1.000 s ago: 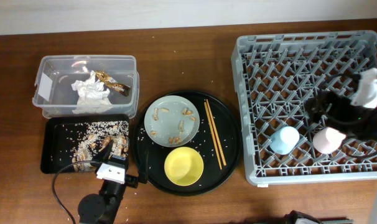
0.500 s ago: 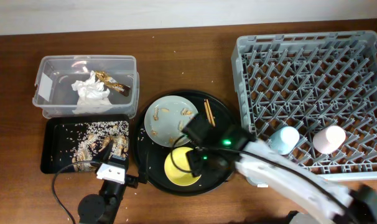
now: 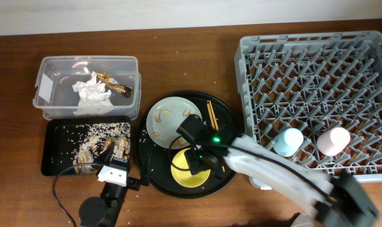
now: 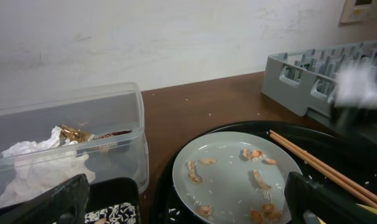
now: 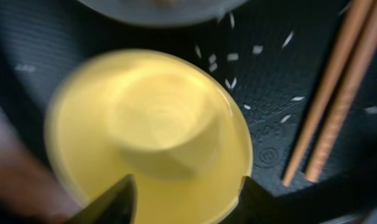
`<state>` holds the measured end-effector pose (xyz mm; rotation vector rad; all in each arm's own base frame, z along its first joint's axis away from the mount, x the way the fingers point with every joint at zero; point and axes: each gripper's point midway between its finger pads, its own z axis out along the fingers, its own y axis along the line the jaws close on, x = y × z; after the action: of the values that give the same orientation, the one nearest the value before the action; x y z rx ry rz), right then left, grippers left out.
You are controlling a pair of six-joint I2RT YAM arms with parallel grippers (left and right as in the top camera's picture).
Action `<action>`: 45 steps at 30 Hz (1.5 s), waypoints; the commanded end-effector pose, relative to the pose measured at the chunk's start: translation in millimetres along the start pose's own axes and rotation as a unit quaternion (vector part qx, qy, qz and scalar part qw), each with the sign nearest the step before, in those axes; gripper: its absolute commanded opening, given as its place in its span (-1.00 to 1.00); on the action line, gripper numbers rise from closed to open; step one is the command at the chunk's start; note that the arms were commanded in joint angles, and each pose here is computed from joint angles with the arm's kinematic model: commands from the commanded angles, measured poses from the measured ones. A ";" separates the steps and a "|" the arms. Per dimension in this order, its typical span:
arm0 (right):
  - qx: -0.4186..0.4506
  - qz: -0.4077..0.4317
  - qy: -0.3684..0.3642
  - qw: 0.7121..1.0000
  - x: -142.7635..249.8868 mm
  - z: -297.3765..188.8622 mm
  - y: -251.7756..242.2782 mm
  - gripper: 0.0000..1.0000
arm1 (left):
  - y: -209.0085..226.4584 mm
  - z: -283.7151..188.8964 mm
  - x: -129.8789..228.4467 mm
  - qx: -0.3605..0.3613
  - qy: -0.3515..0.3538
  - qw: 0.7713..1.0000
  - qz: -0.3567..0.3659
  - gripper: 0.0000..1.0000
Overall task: Sort waste into correct bins and load items into the dishwasher rack
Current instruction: 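Grasp the yellow bowl with the right gripper and place it in the rack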
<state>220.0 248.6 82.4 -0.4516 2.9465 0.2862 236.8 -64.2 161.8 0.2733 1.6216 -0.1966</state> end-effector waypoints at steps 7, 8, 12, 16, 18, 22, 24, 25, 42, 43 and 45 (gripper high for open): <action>0.079 0.023 0.024 0.996 14.2 34.1 -41.0 0.02 | -0.2 0.3 2.0 0.002 0.000 1.000 0.004 0.99; 0.076 0.024 0.029 0.996 15.4 37.3 -39.8 -0.33 | -0.2 0.3 2.0 0.002 0.000 1.000 0.004 0.99; 0.066 0.023 0.003 0.998 7.4 20.3 -36.2 -0.92 | -0.2 0.3 2.0 0.002 0.000 1.000 0.004 0.99; 0.100 0.030 -0.147 0.984 -23.2 -65.0 -53.6 -0.92 | -0.2 0.3 2.0 0.002 0.000 1.000 0.004 0.99; 0.159 0.046 -0.232 0.959 -30.8 -112.0 -81.6 -0.92 | -0.2 0.3 2.0 0.002 0.000 1.000 0.004 0.99; 0.408 0.094 -0.383 0.824 -35.9 -213.3 -160.6 -0.92 | -0.2 0.3 2.0 0.002 0.000 1.000 0.004 0.99; 0.503 0.124 -0.425 0.742 -33.4 -255.1 -183.3 -0.92 | -0.2 0.3 2.0 0.002 0.000 1.000 0.004 0.99; 0.526 0.143 -0.424 0.723 -31.4 -262.6 -195.5 -0.92 | -0.2 0.3 2.0 0.002 0.000 1.000 0.004 0.99; 0.635 0.190 -0.122 0.739 -50.7 -134.8 -380.5 -0.92 | -0.2 0.3 2.0 0.002 0.000 1.000 0.004 0.99; 0.632 0.179 -0.118 0.745 -53.8 -128.4 -375.3 -0.92 | -0.2 0.3 2.0 0.002 0.000 1.000 0.004 0.99; 0.622 0.151 -0.134 0.757 -66.6 -124.3 -352.5 -0.82 | -0.2 0.3 2.0 0.002 0.000 1.000 0.004 0.99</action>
<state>363.6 -120.7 176.1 0.3873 2.1231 -1.4680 236.8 -64.2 161.4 0.2733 1.6220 -0.1966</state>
